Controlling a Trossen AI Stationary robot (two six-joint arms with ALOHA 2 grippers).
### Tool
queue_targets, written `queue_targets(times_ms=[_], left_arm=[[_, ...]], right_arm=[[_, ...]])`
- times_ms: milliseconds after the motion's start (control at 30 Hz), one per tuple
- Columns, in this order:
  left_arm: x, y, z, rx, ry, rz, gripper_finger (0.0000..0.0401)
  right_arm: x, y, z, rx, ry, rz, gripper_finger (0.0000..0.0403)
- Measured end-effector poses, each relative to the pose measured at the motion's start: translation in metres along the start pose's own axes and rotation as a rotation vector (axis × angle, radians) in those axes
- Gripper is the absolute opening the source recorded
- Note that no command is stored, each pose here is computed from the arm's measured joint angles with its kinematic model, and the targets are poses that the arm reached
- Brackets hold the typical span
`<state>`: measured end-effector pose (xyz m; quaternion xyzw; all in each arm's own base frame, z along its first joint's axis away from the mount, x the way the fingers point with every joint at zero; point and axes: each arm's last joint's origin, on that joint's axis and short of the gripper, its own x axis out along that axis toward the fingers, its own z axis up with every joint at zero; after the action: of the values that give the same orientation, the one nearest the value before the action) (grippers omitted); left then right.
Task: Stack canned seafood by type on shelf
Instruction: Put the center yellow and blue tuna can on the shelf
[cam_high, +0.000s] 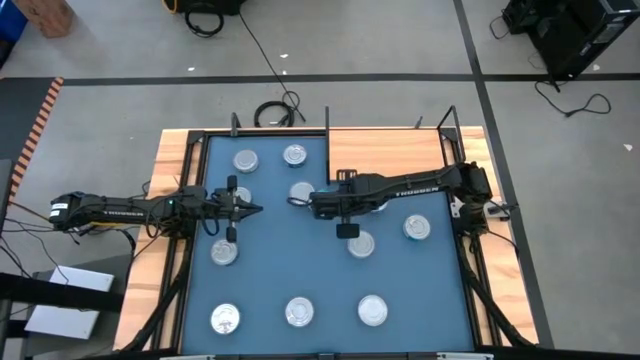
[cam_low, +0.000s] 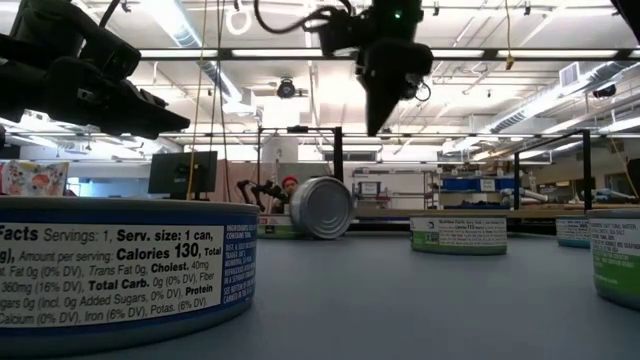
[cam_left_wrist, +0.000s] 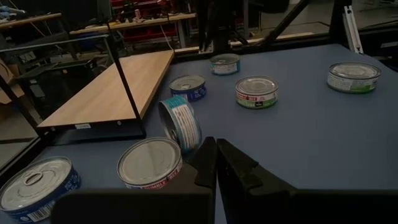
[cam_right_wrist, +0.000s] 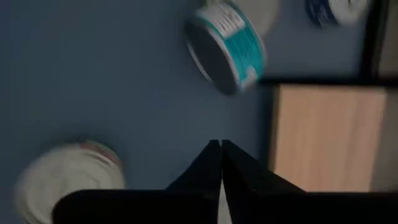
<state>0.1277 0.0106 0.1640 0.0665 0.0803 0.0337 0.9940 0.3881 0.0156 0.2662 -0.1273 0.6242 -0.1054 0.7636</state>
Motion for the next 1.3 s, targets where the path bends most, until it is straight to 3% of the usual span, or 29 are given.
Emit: queue_targets(times_ms=[367, 667, 867, 1300], left_arm=[[0.0, 0.0, 0.0, -0.011, 0.0, 0.0, 0.0017], [0.001, 0.0, -0.002, -0.011, 0.024, -0.005, 0.0017], [0.002, -0.001, -0.004, -0.011, 0.035, -0.007, 0.0017], [0.003, -0.001, -0.004, -0.013, 0.039, -0.014, 0.0017]], right_arm=[[0.017, 0.007, 0.024, -0.187, -0.169, 0.013, 0.0173], [0.045, -0.018, 0.034, -0.182, -0.198, 0.003, 0.0265], [0.061, -0.036, 0.032, -0.202, -0.177, 0.052, 0.0278], [0.079, -0.059, 0.023, -0.189, -0.187, 0.165, 0.0265]])
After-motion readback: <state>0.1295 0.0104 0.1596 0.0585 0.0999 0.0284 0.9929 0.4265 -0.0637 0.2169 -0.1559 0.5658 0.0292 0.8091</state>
